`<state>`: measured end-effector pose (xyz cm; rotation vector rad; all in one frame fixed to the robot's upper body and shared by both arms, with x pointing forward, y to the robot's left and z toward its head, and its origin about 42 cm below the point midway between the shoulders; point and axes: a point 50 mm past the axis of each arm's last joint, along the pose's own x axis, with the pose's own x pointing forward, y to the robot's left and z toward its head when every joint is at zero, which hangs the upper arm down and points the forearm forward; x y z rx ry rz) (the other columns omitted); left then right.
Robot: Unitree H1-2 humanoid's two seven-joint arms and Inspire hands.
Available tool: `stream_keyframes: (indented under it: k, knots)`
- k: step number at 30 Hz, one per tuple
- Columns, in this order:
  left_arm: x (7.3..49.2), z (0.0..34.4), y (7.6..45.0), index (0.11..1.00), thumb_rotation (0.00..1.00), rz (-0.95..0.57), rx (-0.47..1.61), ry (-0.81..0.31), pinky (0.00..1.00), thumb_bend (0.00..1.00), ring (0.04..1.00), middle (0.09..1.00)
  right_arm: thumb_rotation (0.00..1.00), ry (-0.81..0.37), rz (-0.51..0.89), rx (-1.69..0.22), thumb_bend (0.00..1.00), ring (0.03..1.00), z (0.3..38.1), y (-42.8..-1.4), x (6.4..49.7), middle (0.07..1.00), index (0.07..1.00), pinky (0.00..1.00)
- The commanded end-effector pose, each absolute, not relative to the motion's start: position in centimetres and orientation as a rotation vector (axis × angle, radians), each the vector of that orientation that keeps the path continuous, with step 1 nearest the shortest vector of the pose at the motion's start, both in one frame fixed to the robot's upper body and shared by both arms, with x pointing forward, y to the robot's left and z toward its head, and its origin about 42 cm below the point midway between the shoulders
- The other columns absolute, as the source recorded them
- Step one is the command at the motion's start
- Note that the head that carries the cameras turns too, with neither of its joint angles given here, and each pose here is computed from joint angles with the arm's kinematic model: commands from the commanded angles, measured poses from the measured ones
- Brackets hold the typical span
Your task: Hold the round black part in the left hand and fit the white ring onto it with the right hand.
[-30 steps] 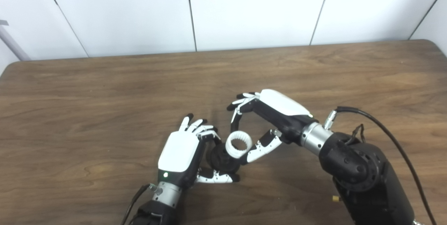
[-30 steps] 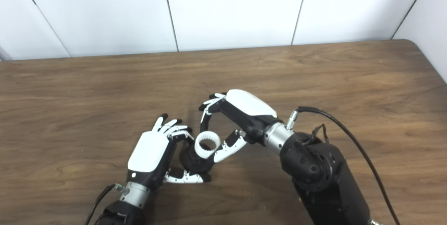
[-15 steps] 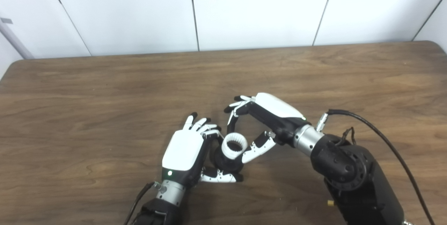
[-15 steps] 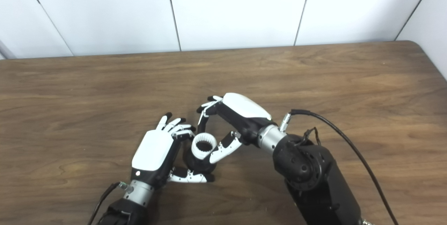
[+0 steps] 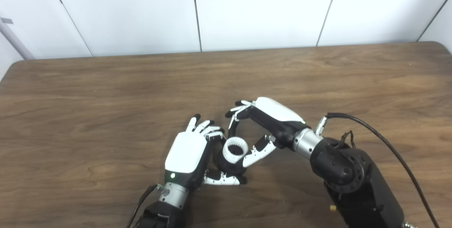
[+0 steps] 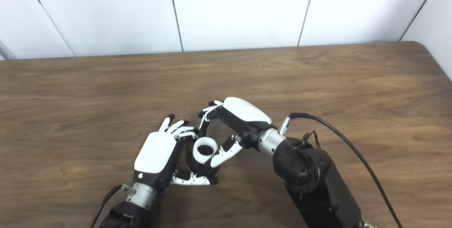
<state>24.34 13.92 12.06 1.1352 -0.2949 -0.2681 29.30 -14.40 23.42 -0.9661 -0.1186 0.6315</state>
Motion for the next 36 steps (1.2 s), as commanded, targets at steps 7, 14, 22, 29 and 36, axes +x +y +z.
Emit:
stream_keyframes:
  k: [7, 14, 22, 29, 36]
  knots:
    - [24.2, 12.3, 13.4, 0.485, 0.05, -0.290, 1.149, -0.293, 1.00, 0.52, 0.879, 0.763, 0.13, -0.187, 0.617, -0.968, 0.52, 0.962, 24.2, -14.2, 29.2, 0.833, 0.484, 1.00]
    - [24.2, 12.4, 13.3, 0.485, 0.06, -0.292, 1.152, -0.301, 1.00, 0.52, 0.876, 0.762, 0.13, -0.177, 0.616, -0.965, 0.52, 0.962, 23.8, -14.2, 29.1, 0.833, 0.483, 1.00]
    - [24.1, 12.5, 13.1, 0.485, 0.06, -0.289, 1.151, -0.300, 1.00, 0.52, 0.876, 0.763, 0.13, -0.170, 0.618, -0.963, 0.52, 0.963, 23.4, -14.1, 29.2, 0.835, 0.484, 1.00]
    - [24.0, 12.6, 13.1, 0.485, 0.06, -0.286, 1.152, -0.304, 1.00, 0.52, 0.875, 0.760, 0.13, -0.166, 0.611, -0.964, 0.52, 0.962, 23.3, -14.1, 29.3, 0.836, 0.484, 1.00]
    - [24.0, 12.7, 13.1, 0.485, 0.06, -0.286, 1.142, -0.304, 1.00, 0.52, 0.875, 0.760, 0.13, -0.160, 0.602, -0.963, 0.52, 0.966, 23.1, -14.4, 29.4, 0.835, 0.484, 1.00]
